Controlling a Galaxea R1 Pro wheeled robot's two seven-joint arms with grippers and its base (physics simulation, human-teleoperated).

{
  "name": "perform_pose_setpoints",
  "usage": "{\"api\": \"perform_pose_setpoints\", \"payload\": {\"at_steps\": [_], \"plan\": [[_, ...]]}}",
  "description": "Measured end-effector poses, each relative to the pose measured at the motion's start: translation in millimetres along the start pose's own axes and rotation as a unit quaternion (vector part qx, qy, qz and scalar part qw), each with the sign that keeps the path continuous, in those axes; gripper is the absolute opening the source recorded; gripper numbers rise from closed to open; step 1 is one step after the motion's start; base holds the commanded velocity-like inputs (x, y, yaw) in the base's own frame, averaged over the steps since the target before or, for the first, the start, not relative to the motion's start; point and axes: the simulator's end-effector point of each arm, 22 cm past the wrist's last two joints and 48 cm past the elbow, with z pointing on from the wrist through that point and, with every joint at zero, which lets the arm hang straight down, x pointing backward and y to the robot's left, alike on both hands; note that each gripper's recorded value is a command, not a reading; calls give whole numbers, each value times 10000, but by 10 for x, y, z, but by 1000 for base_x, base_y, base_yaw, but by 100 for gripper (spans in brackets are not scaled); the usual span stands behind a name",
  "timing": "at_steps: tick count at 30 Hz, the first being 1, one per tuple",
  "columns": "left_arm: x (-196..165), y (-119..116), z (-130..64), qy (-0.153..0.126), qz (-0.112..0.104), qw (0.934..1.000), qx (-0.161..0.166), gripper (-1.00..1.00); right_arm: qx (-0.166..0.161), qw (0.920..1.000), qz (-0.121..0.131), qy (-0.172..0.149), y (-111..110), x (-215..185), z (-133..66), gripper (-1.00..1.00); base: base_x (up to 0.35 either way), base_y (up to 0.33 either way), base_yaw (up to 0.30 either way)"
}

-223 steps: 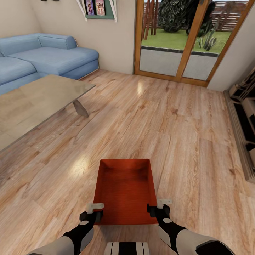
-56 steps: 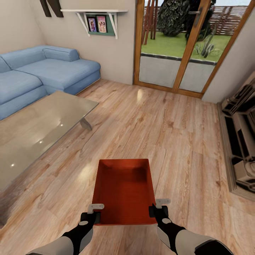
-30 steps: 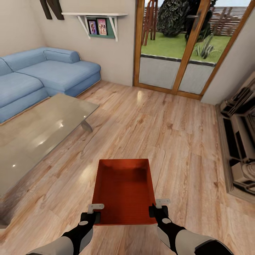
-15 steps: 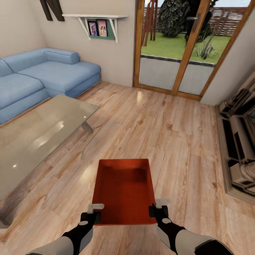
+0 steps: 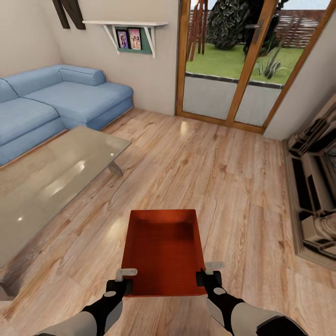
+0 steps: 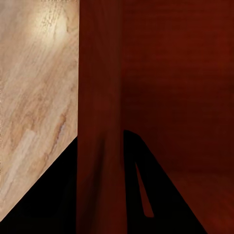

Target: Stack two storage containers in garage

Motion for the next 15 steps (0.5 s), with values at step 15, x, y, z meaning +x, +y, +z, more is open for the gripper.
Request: {"api": "perform_pose_setpoints", "payload": {"at_steps": [15], "plan": [[-77,2,-87,-55,13,10000,-16,-100,-1,10000,-10,-50,-13,-87,-76,-100,0,0,0]]}}
